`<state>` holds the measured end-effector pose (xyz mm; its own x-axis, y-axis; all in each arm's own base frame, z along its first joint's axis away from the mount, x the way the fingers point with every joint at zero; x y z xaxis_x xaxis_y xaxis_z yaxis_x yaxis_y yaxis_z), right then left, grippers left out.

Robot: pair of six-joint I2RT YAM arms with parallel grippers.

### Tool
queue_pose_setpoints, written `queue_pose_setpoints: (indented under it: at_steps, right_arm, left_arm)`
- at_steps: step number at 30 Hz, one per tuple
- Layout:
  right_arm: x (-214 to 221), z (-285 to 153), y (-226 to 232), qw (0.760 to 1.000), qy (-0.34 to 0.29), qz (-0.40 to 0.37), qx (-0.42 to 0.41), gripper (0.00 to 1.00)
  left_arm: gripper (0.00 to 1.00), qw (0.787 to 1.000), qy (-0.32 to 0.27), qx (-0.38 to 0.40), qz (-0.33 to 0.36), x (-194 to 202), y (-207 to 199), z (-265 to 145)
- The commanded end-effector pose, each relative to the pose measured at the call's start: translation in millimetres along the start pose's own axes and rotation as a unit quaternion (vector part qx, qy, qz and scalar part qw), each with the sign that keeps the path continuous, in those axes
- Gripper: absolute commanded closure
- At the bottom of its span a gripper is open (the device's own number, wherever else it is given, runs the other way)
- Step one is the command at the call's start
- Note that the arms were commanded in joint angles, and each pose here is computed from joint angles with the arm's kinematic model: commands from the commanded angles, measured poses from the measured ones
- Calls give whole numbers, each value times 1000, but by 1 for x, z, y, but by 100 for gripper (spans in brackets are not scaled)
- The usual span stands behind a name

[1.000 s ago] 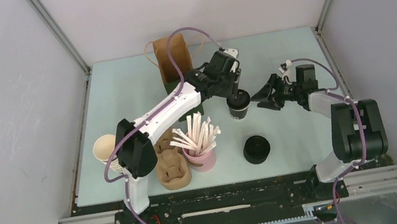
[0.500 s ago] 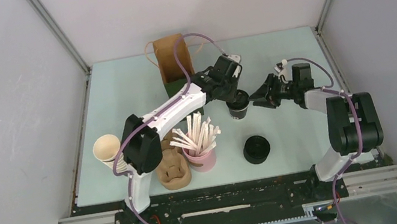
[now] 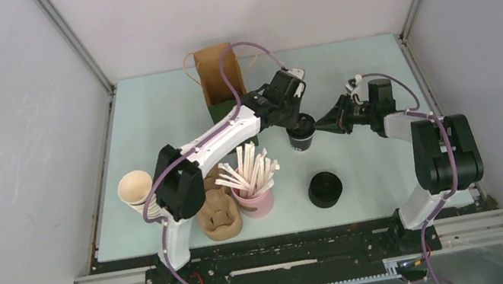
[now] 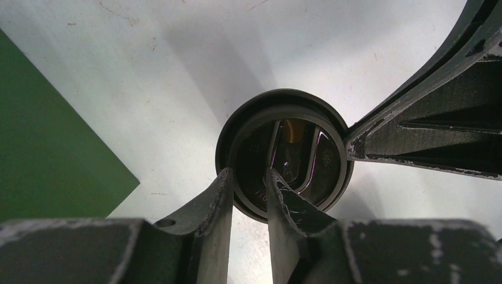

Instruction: Pack the takeout coffee

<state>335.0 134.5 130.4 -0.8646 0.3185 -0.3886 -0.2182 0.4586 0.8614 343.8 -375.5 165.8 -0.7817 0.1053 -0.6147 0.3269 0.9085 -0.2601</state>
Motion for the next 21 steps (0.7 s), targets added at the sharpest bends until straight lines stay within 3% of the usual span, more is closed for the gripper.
queue_pose_setpoints:
  at_steps: [1,5,8,21]
  right_arm:
    - [2,5,14,1000,7,-18,-1,82]
    - [12,8,4,999,16,-24,33,85]
    - [24,12,-15,997,21,-26,71,94]
    - [58,20,-71,986,33,-29,164,100]
  left_arm:
    - [70,1000,21,13,-8,15,-3,7]
    - [70,1000,24,5,-10,21,3,10]
    - [71,999,33,-8,-13,32,10,14]
    - [74,998,51,-22,-20,56,24,22]
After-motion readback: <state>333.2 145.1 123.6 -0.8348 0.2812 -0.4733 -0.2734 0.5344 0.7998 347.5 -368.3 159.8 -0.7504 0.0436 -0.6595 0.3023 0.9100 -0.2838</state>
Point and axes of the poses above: each gripper's point midway between its finger pads, its own z axis out along the fingers, its own y axis along the line the jaws close on, x = y × z, the point moved 3 cm from there along -z, back along the fingers, and after that the axes turned 13 degrees about -z, right-handed, at the moved point
